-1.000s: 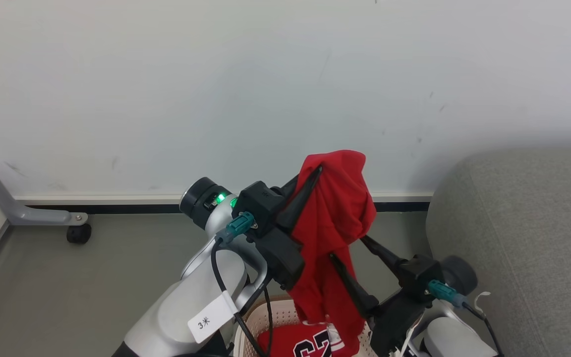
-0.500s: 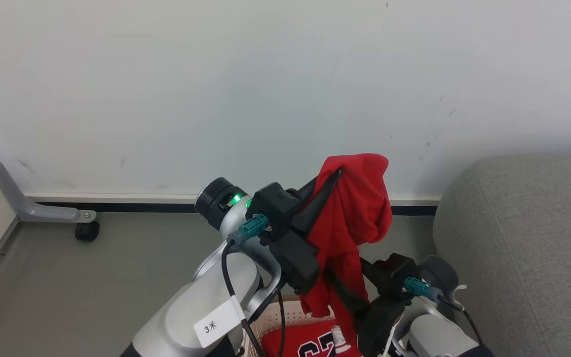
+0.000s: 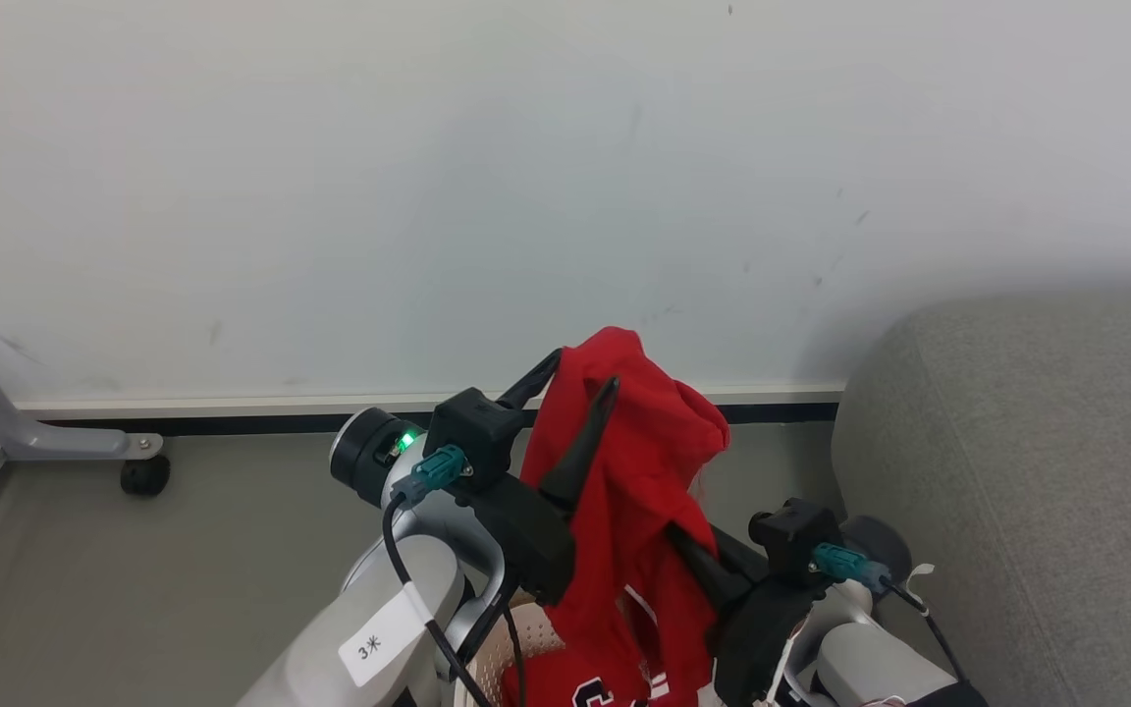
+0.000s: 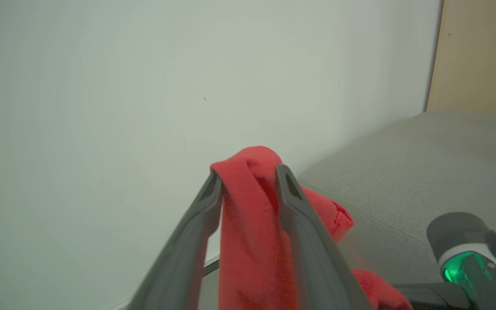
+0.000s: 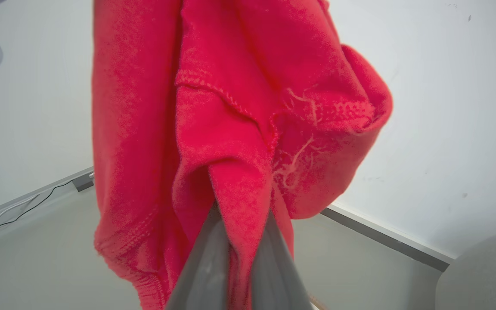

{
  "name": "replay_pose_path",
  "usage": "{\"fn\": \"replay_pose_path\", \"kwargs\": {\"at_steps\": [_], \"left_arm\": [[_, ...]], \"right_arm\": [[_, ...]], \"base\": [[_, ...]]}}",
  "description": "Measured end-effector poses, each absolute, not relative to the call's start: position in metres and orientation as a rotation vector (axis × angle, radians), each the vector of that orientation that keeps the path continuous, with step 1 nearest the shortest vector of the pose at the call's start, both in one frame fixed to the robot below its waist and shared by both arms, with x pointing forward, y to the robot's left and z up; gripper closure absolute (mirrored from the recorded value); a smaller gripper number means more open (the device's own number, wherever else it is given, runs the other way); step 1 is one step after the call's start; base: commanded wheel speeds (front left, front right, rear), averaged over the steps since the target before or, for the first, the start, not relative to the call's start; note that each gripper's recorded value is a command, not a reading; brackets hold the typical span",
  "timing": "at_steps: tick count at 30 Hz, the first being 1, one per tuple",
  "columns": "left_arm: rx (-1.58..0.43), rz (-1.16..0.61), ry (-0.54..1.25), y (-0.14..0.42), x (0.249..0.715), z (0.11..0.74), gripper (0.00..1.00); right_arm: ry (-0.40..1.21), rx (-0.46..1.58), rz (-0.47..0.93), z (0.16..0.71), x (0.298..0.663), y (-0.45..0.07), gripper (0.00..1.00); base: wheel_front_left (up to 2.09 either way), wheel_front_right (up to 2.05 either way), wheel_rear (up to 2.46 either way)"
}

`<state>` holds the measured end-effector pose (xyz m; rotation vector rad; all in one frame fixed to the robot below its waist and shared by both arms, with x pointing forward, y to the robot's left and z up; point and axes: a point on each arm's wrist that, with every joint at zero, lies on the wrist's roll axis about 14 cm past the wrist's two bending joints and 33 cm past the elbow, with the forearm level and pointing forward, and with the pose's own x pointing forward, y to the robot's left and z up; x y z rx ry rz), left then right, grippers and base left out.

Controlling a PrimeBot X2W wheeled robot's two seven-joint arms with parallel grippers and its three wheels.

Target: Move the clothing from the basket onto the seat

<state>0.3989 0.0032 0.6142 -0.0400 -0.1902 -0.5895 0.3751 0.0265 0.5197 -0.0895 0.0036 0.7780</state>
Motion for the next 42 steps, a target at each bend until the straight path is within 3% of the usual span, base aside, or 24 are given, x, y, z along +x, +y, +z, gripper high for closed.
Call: {"fn": "replay_pose_path", "kwargs": {"at_steps": [17, 42], "left_arm": [[-0.148, -0.658, -0.068, -0.027, 0.375, 0.561, 0.00], [-0.226, -1.049, 0.040, -0.146, 0.302, 0.534, 0.00]], "right_arm": [[-0.044, -0.042, 0.489, 0.541, 0.399, -0.088, 1.00], [-0.155, -0.113, 0.108, 0.563, 0.329, -0.230, 1.00]], "base": [[0.00, 0.00, 0.00], [0.00, 0.00, 0.00]]}}
